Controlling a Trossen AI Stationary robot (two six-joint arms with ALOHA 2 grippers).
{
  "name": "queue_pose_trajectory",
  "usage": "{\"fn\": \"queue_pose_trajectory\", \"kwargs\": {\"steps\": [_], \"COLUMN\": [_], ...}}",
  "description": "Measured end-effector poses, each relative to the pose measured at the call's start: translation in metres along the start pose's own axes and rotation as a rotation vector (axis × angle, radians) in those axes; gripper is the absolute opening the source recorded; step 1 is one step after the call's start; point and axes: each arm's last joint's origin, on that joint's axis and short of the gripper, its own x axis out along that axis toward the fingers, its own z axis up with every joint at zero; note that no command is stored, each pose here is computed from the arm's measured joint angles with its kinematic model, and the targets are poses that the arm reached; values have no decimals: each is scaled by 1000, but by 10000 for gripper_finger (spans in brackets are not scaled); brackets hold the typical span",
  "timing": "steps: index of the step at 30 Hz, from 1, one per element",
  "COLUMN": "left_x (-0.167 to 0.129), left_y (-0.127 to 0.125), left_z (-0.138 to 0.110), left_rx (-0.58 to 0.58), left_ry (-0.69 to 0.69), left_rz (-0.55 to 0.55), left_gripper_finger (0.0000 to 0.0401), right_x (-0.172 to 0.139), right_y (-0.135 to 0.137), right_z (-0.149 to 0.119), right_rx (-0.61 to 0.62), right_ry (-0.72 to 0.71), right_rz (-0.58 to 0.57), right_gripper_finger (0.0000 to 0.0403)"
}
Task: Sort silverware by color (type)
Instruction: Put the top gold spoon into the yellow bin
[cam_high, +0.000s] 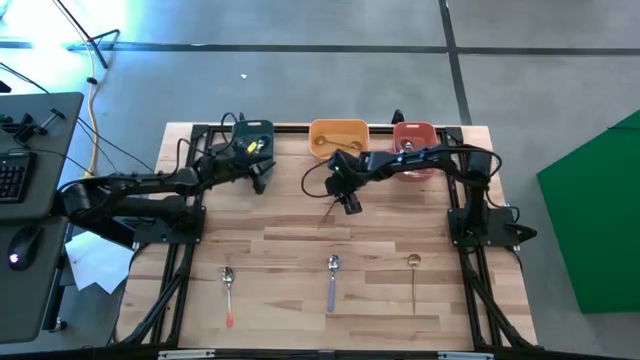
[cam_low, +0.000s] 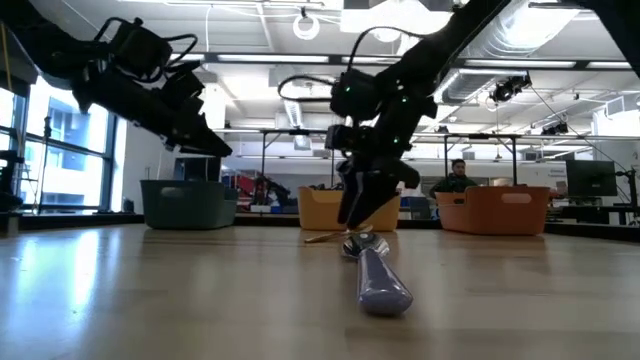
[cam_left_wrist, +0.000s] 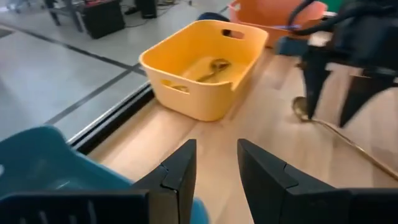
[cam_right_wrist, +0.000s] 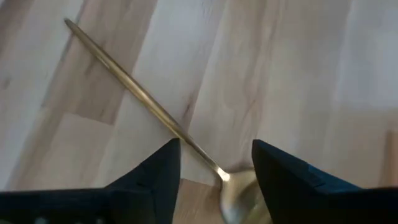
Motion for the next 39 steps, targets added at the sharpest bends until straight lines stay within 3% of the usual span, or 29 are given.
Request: {"fn": "queue_pose_trajectory", "kwargs": {"steps": [9, 17, 21, 25, 30, 39], "left_x": [-3, -3, -3, -3, -3, -3], "left_y": [-12, -13, -13, -13, -13, -15], "left_z": [-5, -6, -6, -6, -6, -6], "left_rx": [26, 28, 34, 26, 26, 9], "left_ry": [-8, -7, -2, -1, 0, 1], "left_rz": [-51, -56, -55, -53, -54, -61], "left_gripper_finger": [106, 106, 106, 106, 106, 106], "right_x": [13, 12, -3, -41, -87, -103], "right_y": [-13, -12, -10, -14, -29, -99], "right_z": [-5, -7, -9, 5, 8, -49], "right_rx": [-6, -1, 41, 43, 78, 277], "right_ry": [64, 87, 138, 47, -19, -50], "right_rz": [62, 76, 53, -12, -185, -318], "right_gripper_finger": [103, 7, 8, 4, 2, 1]}}
